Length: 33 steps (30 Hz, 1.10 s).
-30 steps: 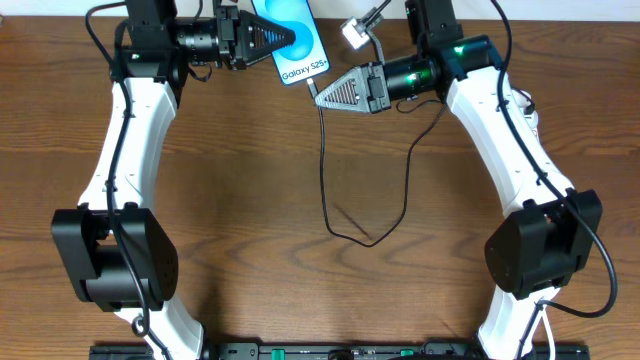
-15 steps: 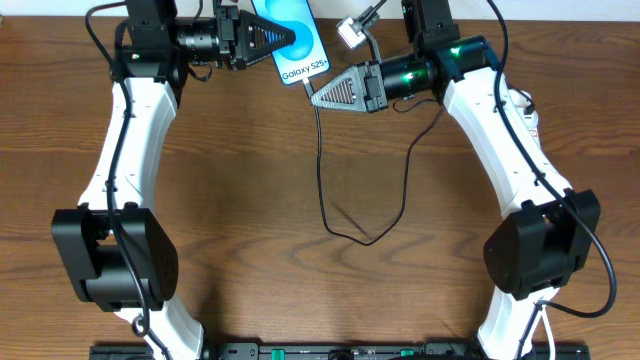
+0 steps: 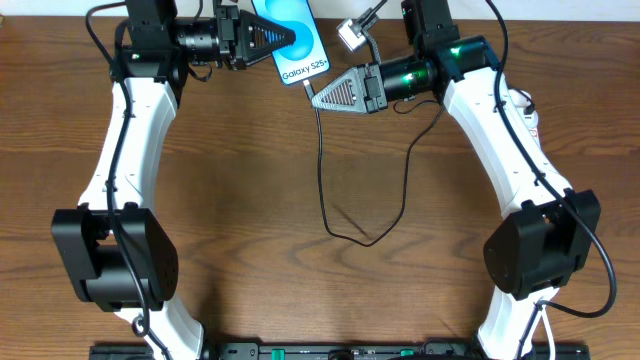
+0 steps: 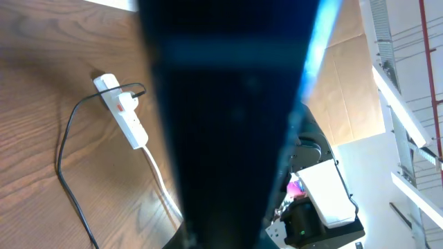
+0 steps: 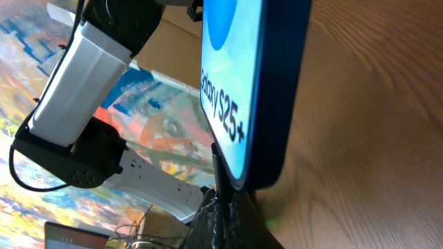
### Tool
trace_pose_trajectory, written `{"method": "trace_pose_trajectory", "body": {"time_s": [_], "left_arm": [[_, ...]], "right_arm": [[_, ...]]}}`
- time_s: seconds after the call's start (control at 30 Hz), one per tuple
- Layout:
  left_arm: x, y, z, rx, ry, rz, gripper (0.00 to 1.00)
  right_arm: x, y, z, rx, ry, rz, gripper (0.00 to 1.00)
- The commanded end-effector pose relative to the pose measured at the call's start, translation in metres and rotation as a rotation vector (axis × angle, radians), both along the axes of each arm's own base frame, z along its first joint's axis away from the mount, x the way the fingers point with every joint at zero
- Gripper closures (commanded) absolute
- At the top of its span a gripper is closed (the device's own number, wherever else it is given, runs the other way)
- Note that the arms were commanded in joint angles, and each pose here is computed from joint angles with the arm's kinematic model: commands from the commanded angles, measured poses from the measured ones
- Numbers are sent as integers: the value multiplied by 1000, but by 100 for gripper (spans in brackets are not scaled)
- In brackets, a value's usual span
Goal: Plug charger to phone and switch on socket
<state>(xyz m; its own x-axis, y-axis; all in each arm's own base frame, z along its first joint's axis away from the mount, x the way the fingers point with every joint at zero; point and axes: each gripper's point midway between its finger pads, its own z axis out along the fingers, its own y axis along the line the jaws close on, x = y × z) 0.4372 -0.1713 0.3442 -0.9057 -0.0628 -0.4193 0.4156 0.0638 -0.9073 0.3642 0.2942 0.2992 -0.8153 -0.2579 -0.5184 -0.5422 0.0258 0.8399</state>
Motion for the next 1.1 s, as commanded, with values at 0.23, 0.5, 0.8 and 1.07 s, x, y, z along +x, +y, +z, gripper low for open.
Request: {"method": "trace_pose_trajectory", "body": {"time_s": [0.23,0.5,0.8,1.07], "left_arm": [[-7,0,14,-8,-34,-21,93],[-7,0,14,-8,-34,-21,93],[-7,0,14,-10,-34,-25,93],[-7,0,14,-10,-35,-25,93]], "right_arm": [[5,-5,-2,5,20,-11,99],[7,-5,-1,10,4,-12,99],[8,-5,0,10,9,-15,99],[11,-4,2,14,11,-21,99]]}}
